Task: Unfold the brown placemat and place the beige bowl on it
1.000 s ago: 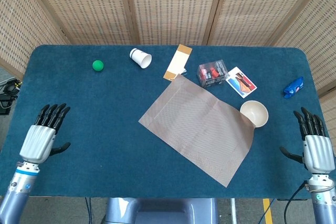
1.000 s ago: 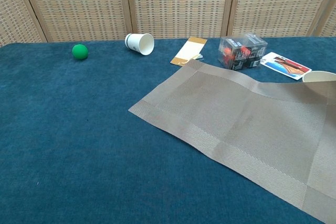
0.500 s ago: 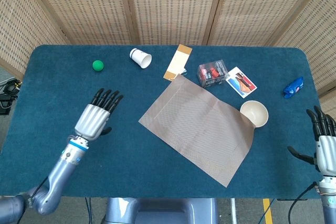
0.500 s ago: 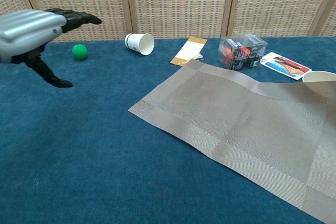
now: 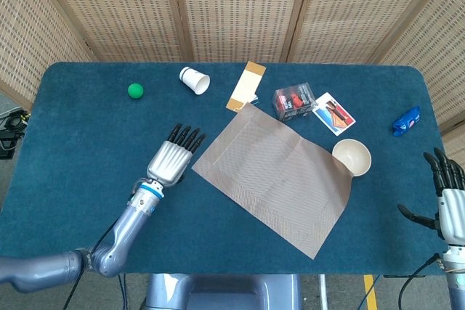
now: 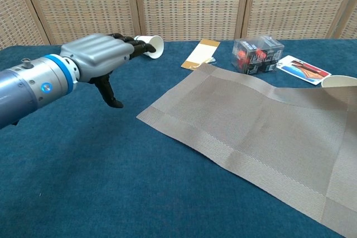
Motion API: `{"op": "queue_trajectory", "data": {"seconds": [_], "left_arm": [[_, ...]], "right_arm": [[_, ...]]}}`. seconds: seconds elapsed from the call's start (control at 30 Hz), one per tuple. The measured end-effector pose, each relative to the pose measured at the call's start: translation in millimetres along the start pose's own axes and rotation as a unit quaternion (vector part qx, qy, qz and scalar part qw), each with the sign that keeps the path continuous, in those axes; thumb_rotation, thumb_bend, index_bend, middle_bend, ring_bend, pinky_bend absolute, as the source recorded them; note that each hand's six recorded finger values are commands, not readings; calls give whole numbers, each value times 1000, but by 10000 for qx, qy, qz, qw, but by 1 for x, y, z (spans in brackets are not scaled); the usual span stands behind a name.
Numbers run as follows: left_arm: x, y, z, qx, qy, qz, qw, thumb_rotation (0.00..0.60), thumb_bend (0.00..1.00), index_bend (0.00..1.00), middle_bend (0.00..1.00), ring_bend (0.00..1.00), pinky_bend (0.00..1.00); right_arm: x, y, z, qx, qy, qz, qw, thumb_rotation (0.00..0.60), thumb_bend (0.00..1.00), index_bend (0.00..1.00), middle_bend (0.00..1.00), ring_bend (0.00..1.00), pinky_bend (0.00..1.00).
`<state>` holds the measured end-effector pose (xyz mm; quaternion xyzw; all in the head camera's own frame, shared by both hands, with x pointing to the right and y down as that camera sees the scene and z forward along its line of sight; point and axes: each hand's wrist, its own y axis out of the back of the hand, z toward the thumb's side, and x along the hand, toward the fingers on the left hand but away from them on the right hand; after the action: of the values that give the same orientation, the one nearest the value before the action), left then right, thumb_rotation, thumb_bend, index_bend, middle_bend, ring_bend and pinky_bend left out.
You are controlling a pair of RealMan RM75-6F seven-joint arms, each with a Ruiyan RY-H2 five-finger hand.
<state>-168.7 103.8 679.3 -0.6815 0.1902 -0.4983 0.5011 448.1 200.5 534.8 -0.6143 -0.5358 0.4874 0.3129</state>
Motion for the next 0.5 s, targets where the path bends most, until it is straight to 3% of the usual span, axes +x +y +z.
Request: {"op": "queue_trajectory", "data": {"seconds": [0.2, 0.5], "left_arm": [[25, -17, 4, 418, 188, -284, 9985, 600, 80, 0, 0, 0, 0], [43, -28, 14, 467, 288, -460, 9974, 600, 97, 0, 0, 0, 0]], "right_arm": [[0, 1, 0, -77, -2, 28, 10000, 600, 102, 75, 0, 0, 0], [0, 0, 1, -90, 18, 53, 9999, 600, 101, 76, 0, 0, 0]]}}
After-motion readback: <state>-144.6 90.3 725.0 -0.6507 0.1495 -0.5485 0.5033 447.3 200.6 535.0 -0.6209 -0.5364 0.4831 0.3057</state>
